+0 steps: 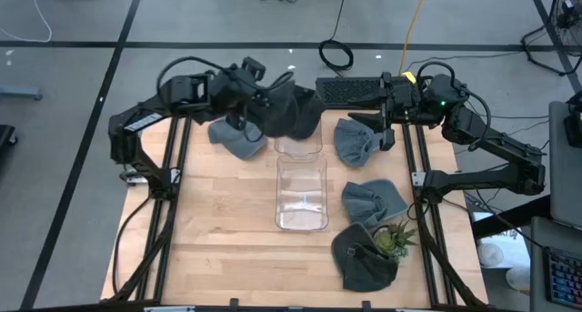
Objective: Pick & Place hat
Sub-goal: Put the top black cap into the top transparent bin, then put the black cap into the top transparent bin
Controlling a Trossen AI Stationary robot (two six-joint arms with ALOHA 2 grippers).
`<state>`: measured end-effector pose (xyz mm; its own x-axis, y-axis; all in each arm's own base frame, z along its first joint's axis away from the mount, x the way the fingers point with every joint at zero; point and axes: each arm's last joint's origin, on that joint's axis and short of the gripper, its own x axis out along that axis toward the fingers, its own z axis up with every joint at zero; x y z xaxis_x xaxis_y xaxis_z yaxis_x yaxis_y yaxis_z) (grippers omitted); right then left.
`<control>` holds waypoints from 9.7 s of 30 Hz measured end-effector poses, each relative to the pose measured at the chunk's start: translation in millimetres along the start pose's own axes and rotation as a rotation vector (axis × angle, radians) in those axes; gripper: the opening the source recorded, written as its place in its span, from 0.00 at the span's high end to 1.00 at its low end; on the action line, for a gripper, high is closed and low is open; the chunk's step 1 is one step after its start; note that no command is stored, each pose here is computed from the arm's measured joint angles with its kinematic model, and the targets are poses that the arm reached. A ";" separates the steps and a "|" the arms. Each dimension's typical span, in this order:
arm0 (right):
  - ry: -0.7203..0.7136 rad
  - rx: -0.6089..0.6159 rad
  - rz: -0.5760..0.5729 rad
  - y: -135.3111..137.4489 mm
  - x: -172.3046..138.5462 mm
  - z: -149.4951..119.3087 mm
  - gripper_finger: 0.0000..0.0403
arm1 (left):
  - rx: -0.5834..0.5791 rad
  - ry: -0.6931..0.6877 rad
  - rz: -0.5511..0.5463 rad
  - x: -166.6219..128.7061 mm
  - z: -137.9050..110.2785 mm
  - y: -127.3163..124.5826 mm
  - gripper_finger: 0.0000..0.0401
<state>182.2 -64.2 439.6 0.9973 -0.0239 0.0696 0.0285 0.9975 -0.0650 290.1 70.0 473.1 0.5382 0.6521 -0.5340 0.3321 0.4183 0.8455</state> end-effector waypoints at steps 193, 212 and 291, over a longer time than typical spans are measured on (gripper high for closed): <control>-0.219 0.575 -0.096 54.1 -3.2 87.5 0.22 | -1.446 -1.034 -0.495 -72.5 -44.1 -34.7 0.10; 0.027 0.727 -0.291 98.0 14.3 125.9 0.22 | -1.437 -1.049 -0.537 -76.6 -38.5 -37.4 0.10; 1.319 1.264 -0.707 224.2 6.3 -201.6 0.22 | -1.341 -1.102 -0.605 -78.8 -37.0 -38.8 0.10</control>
<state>208.6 145.8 224.8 0.2667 0.1964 -0.9436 0.9196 0.2410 0.3101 206.1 25.8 482.0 0.9813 -0.1922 -0.0110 0.1795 0.9343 -0.3080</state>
